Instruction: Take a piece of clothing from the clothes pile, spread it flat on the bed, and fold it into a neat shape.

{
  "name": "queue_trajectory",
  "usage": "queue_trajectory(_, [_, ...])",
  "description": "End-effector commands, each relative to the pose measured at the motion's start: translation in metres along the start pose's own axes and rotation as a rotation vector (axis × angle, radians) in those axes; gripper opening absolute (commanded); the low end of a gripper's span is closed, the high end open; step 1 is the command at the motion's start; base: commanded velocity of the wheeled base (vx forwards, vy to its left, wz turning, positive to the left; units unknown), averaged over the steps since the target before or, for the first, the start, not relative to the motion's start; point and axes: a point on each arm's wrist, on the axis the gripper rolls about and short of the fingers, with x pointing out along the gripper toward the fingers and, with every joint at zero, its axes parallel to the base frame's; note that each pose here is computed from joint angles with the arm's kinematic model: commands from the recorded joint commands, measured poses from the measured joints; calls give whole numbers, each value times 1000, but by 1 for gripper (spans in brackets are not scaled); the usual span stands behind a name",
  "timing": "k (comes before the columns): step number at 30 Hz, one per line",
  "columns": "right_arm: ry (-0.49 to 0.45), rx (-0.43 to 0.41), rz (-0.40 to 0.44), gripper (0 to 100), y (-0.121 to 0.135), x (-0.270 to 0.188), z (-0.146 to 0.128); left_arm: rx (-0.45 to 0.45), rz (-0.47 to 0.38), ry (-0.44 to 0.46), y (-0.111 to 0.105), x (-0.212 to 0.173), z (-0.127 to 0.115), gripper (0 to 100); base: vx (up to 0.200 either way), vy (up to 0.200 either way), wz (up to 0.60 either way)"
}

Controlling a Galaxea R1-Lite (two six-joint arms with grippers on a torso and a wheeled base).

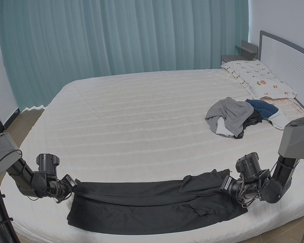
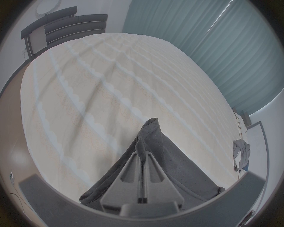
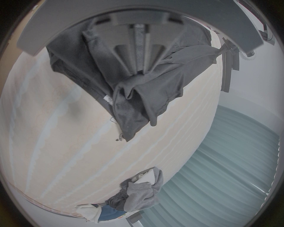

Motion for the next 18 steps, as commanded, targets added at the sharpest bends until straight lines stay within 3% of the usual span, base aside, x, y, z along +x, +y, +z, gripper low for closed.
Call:
queue_trajectory(1, [-20, 15, 4, 0, 3, 0, 10, -1, -12, -15, -3, -2, 4, 0, 0, 0, 0])
queue_trajectory(13, [-149, 39, 148, 0, 41, -7, 49, -22, -93, -112, -28, -9, 33, 0, 0, 0, 0])
queue_trajectory(18, [-262, 79, 235, 0, 58, -6, 87, -133, -176, -184, -46, -18, 54, 0, 0, 0, 0])
